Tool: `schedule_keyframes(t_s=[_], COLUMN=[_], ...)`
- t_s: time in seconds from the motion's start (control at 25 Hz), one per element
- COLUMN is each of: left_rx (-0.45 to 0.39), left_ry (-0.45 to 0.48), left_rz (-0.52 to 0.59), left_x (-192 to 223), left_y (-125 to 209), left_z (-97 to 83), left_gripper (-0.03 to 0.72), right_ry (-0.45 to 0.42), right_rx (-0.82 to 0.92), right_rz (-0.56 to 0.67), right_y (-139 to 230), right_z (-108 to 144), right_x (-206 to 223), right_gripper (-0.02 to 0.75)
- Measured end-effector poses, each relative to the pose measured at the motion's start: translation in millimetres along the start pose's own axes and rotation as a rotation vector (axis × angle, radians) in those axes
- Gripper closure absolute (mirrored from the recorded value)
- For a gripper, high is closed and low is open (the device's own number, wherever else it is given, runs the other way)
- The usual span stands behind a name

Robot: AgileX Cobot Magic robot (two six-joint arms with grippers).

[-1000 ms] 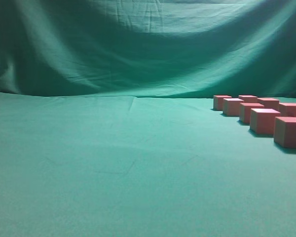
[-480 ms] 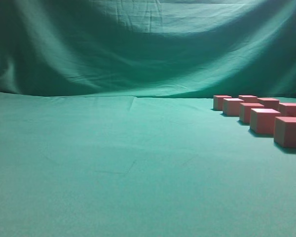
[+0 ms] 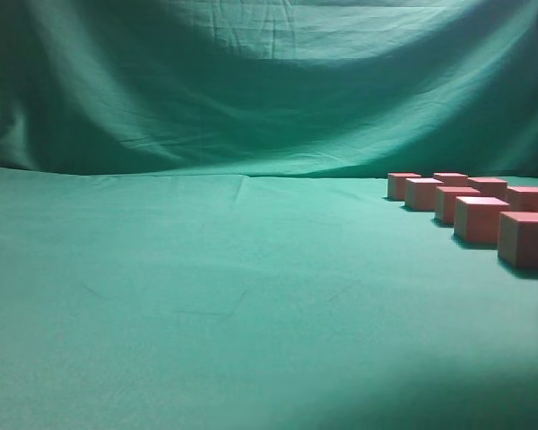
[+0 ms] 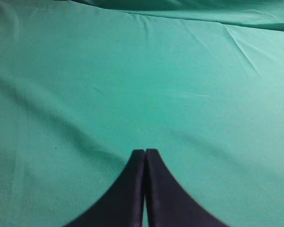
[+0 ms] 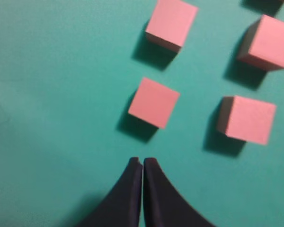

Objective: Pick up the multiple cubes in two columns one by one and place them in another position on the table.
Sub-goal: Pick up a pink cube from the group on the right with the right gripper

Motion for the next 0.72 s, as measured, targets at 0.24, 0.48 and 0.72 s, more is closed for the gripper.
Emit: schedule_keyframes(t_s=[0.24, 0.48, 0.72], left_rx=[0.000, 0.000, 0.000], left_ry=[0.000, 0.000, 0.000], left_rz=[0.000, 0.000, 0.000], left_x=[0, 0, 0], left_y=[0, 0, 0], left_z=[0.0, 0.0, 0.0], left_gripper=[0.688, 0.688, 0.688], right_ry=[0.005, 0.009, 0.046], right_rx=[0.083, 0.192, 0.243], right_rz=[-0.004, 0.004, 0.031], right_y=[-17, -17, -17], right_z=[2, 1, -3], right_x=[19, 23, 35], right_gripper=[0.603, 0.335, 0.314])
Point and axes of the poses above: a point on each arm's last joint axis where the gripper is mounted, x pointing out along that axis toward the gripper, z along the wrist's bending axis when the last joint is at zero, y = z × x, the point moved 5 cm from there along x, pointing out along that axis toward the gripper, and after that the axes turned 5 degrees about -x, right-handed, at the moved point
